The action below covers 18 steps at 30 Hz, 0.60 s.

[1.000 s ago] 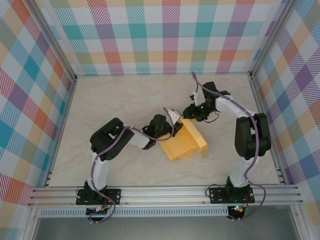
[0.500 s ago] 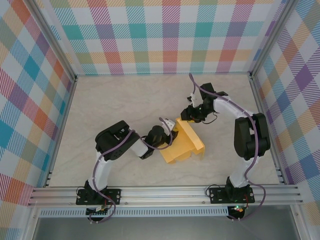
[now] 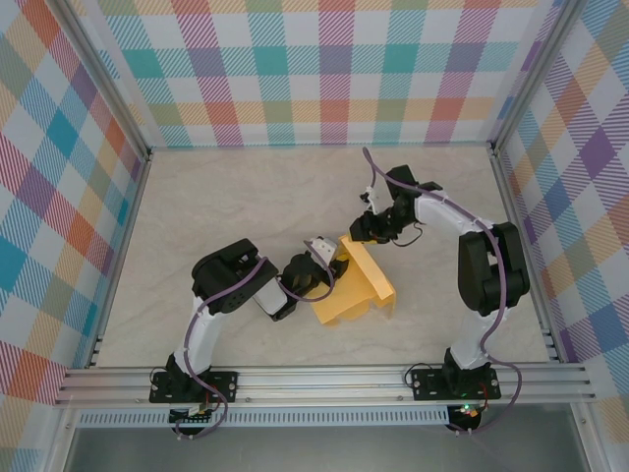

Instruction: Fold the paper box

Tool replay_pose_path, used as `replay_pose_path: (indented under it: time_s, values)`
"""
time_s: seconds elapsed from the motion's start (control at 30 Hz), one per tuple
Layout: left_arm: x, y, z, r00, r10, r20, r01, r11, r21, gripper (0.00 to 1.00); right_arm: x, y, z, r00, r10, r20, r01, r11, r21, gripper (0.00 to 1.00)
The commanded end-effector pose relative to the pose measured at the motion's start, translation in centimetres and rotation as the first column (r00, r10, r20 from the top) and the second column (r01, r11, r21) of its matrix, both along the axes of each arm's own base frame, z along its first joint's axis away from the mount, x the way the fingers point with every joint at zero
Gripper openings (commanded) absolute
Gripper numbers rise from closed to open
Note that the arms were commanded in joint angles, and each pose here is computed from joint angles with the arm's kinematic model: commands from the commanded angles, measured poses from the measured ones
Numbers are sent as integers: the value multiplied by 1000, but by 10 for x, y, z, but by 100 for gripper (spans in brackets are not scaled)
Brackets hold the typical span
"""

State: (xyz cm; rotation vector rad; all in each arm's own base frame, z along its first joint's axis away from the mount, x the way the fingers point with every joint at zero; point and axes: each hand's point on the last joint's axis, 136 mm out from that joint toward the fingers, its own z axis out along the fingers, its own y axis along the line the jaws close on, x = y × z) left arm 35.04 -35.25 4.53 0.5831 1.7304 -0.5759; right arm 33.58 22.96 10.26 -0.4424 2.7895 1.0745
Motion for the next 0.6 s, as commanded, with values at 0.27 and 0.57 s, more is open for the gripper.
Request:
replay_pose_path:
  time_s: [0.27, 0.57]
  values:
    - [-12, 7, 30, 997, -41, 69, 43, 999, -31, 38, -40, 3, -19, 991, 119, -62, -118, 993, 20, 35]
    - [-29, -5, 17, 988, -85, 126, 79, 996, 50, 28, -57, 13, -20, 983, 174, -55, -174, 985, 8, 35]
